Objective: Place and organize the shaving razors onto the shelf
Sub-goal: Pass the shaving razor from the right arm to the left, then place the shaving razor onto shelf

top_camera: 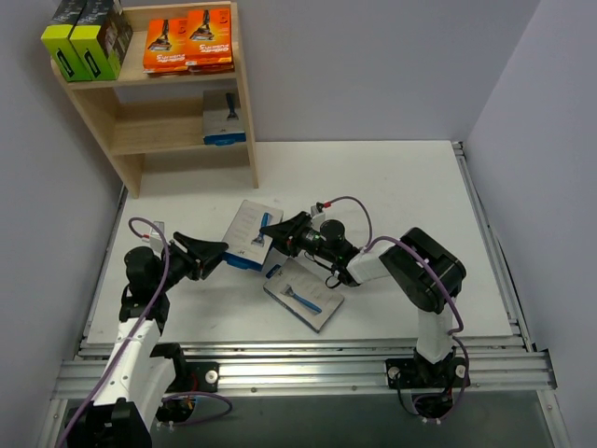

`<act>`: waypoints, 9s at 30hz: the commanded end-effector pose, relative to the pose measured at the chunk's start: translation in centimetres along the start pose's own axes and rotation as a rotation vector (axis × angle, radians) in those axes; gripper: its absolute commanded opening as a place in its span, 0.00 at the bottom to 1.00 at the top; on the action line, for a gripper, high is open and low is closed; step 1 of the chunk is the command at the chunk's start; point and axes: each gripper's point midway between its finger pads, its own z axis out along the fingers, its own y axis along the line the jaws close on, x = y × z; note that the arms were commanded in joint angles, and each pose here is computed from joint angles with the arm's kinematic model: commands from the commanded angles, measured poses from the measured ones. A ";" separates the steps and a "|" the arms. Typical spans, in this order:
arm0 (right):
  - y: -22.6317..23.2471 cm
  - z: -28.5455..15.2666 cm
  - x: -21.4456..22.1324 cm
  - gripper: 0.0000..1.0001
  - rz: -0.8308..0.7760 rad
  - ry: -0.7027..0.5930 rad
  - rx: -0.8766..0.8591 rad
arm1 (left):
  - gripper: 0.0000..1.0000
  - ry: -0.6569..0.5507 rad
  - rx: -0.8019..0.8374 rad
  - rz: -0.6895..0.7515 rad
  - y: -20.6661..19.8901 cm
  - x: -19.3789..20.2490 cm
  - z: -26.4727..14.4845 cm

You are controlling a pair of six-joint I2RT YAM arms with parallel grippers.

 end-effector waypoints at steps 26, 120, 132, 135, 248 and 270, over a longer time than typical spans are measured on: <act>10.4 -2.9 2.5 0.48 -0.228 0.105 -0.446 | 0.02 0.004 0.136 0.044 -3.2 -1.6 -1.1; 3.1 -14.2 -19.3 1.00 -0.426 -0.078 0.004 | 0.02 -0.471 0.014 0.321 -11.0 -33.8 9.5; 2.3 -14.3 -19.9 1.00 -0.414 -0.084 0.018 | 0.02 -0.447 -0.004 0.317 -9.8 -33.3 11.9; 2.3 -14.3 -20.1 1.00 -0.418 -0.086 0.017 | 0.02 -0.440 -0.004 0.318 -9.6 -33.2 12.4; 0.6 -14.8 -19.3 1.00 -0.382 -0.064 0.032 | 0.90 -0.511 -0.419 0.800 -9.4 -32.6 10.3; -2.8 -17.6 -17.3 1.00 -0.548 -0.084 0.372 | 0.94 -0.408 -0.280 0.804 -13.0 -23.4 4.2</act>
